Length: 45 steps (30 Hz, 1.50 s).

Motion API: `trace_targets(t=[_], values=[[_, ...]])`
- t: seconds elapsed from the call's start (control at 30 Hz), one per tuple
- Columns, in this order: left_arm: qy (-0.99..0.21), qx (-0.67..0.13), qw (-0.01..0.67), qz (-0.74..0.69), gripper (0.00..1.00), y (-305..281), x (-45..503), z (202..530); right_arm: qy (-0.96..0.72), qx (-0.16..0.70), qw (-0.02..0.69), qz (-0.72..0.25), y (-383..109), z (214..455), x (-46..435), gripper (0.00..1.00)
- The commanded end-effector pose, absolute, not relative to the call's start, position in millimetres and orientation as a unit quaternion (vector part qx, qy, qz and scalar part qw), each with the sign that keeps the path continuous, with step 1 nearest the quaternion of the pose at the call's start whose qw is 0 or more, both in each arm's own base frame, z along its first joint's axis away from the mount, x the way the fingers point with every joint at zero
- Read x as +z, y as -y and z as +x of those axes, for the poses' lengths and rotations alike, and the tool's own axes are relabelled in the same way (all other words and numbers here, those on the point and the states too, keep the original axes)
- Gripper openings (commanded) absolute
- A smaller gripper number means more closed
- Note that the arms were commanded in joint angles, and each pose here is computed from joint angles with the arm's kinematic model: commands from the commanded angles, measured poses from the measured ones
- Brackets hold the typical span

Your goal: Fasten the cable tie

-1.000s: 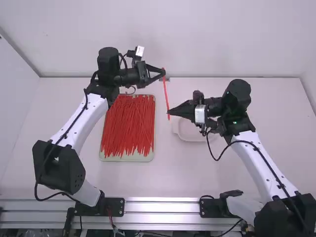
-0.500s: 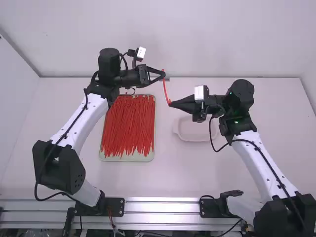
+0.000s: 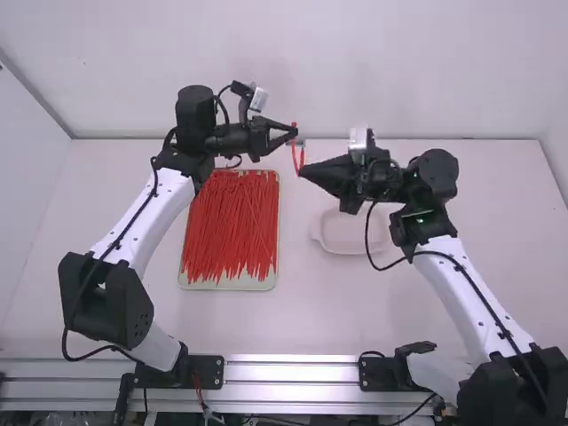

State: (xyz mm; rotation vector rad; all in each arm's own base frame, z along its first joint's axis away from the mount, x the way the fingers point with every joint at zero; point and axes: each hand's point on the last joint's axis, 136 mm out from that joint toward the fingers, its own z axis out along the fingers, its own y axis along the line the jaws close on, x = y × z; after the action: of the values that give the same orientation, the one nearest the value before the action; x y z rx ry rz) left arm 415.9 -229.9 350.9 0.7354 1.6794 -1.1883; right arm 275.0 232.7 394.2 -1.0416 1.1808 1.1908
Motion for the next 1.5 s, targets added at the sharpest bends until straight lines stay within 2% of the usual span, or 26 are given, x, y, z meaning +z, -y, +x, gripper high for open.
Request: trace_targets(t=[0.0, 0.3, 0.53, 0.7, 0.93, 1.47], values=[[-0.638, -0.444, 0.513, 0.364, 0.02, 232, 369, 412, -0.552, 0.551, 0.519, -0.349, -224, 285, 404, 0.00], [-0.581, -0.414, 0.575, 0.400, 0.02, 232, 396, 414, -0.617, 0.617, 0.424, -0.243, -214, 308, 386, 0.00], [-0.534, -0.368, 0.616, 0.448, 0.02, 233, 404, 412, -0.633, 0.672, 0.310, -0.225, -235, 297, 369, 0.00], [-0.519, -0.361, 0.624, 0.459, 0.02, 230, 407, 411, -0.642, 0.683, 0.271, -0.218, -237, 291, 364, 0.00], [-0.429, -0.396, 0.610, 0.536, 0.02, 239, 418, 372, -0.643, 0.692, 0.251, -0.211, -246, 285, 366, 0.00], [-0.355, -0.394, 0.600, 0.598, 0.02, 240, 415, 347, -0.648, 0.699, 0.241, -0.185, -246, 289, 367, 0.00]])
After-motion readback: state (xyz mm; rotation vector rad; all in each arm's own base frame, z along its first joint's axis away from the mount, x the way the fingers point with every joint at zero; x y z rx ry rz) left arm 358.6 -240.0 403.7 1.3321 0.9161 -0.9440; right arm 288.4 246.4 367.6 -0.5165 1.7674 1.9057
